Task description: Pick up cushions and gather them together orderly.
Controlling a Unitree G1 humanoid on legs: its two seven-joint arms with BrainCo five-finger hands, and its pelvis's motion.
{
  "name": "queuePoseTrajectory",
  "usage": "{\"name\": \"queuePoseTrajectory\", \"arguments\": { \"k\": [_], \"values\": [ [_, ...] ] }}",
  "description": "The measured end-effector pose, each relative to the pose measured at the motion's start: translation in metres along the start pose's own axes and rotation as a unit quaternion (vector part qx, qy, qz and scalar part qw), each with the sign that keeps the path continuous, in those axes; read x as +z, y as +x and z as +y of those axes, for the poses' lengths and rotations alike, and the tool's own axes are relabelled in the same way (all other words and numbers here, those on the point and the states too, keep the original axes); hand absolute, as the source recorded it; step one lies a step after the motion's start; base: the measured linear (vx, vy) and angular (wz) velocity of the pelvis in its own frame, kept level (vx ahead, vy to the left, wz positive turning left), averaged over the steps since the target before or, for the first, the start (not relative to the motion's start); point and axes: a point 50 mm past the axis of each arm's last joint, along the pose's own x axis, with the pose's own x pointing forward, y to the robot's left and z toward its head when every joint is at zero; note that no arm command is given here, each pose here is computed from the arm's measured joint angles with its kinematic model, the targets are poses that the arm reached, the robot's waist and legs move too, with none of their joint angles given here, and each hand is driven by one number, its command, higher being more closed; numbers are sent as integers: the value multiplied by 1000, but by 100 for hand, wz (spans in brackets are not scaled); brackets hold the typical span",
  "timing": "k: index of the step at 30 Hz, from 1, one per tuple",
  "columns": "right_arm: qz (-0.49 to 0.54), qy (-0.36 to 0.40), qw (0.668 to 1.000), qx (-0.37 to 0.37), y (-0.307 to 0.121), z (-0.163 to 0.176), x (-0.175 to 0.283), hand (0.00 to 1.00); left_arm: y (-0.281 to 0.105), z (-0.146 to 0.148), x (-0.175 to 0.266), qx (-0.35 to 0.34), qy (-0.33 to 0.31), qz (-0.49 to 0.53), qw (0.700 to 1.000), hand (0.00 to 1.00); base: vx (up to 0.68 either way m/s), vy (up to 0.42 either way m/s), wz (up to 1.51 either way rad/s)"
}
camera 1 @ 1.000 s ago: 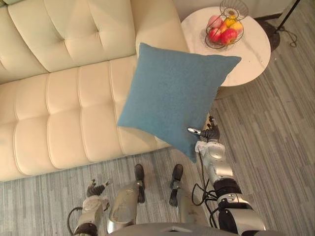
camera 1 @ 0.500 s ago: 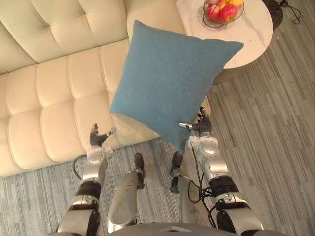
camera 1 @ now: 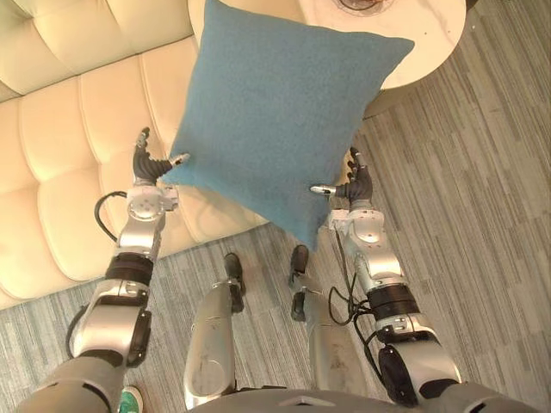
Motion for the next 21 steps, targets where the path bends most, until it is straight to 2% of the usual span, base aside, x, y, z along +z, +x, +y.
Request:
{"name": "queuePoseTrajectory", "arguments": {
  "k": [4,8,16,17,21],
  "values": [
    [-24,-3,1000,5,6,1,14,0,11,-8,22,-18,29,-27,999,0,12,-13,-3],
    [-88,-1,996,20,15,9,50,0,25,-4,39,-18,54,-34,998,0,-34,-24,-8],
    [-125,-4,991,35,17,16,72,0,28,-5,38,-31,57,-21,998,0,-15,-14,-4],
    [-134,-5,990,34,20,16,78,100,29,-6,40,-33,58,-22,998,100,-27,-32,-3],
    [-144,3,989,21,24,20,90,100,26,-23,41,-52,37,-17,998,100,-14,-19,1]
  ]
}}
